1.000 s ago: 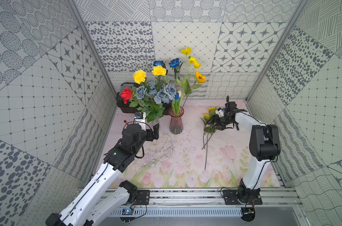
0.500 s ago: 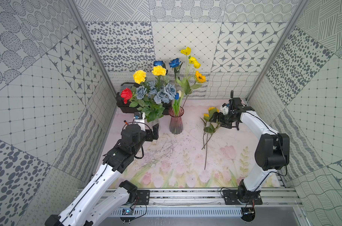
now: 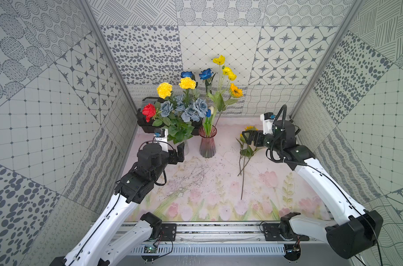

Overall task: Pick out yellow flowers from the vase
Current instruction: Place the flower at the center of the board, then pick up the flower from the vase.

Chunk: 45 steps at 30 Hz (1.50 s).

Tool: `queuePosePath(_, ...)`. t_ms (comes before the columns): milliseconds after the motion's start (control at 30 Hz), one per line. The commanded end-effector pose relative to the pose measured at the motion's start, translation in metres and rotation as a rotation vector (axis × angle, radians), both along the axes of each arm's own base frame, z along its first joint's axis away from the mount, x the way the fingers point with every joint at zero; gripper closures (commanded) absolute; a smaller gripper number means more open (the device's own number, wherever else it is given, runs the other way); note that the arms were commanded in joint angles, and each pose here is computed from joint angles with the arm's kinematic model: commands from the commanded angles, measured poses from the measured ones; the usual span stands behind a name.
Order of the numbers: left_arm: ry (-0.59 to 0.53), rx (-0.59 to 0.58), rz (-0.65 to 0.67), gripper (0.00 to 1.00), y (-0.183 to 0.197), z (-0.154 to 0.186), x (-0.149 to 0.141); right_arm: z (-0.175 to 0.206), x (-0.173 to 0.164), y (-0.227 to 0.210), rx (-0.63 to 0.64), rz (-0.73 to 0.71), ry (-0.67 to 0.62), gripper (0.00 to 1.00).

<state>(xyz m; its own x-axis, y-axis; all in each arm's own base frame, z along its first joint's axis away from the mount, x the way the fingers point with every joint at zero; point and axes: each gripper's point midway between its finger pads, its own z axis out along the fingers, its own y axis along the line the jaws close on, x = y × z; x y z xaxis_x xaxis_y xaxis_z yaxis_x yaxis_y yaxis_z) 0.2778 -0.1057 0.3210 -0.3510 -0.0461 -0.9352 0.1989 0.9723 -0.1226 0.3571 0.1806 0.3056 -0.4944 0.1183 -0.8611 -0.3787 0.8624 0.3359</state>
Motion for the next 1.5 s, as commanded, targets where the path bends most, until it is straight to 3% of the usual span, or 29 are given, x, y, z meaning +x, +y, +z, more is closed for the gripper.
queuePosePath(0,0.042,0.062,-0.011,0.02,0.003,-0.011,-0.003,0.032,0.013,0.032,0.029,0.017,-0.237,0.02)
queuePosePath(133,0.026,0.048,0.015,0.02,0.009,-0.008,-0.006,0.037,0.013,0.06,0.108,0.04,-0.359,0.02)
queuePosePath(400,-0.009,0.024,0.02,0.02,0.014,-0.002,-0.012,0.031,0.029,0.086,0.203,0.013,-0.505,0.16)
queuePosePath(600,0.005,0.012,0.0,0.02,0.009,-0.004,-0.011,0.016,0.047,0.102,0.221,0.024,-0.49,0.24)
queuePosePath(967,0.003,0.002,-0.007,0.02,0.008,-0.004,-0.012,0.006,0.058,0.102,0.215,-0.007,-0.474,0.27)
queuePosePath(1167,0.003,0.004,-0.003,0.02,0.009,-0.004,-0.012,0.0,0.069,0.11,0.236,0.006,-0.47,0.43)
queuePosePath(1467,0.007,0.006,-0.005,0.02,0.008,-0.005,-0.011,-0.008,0.085,0.123,0.255,0.015,-0.443,0.48)
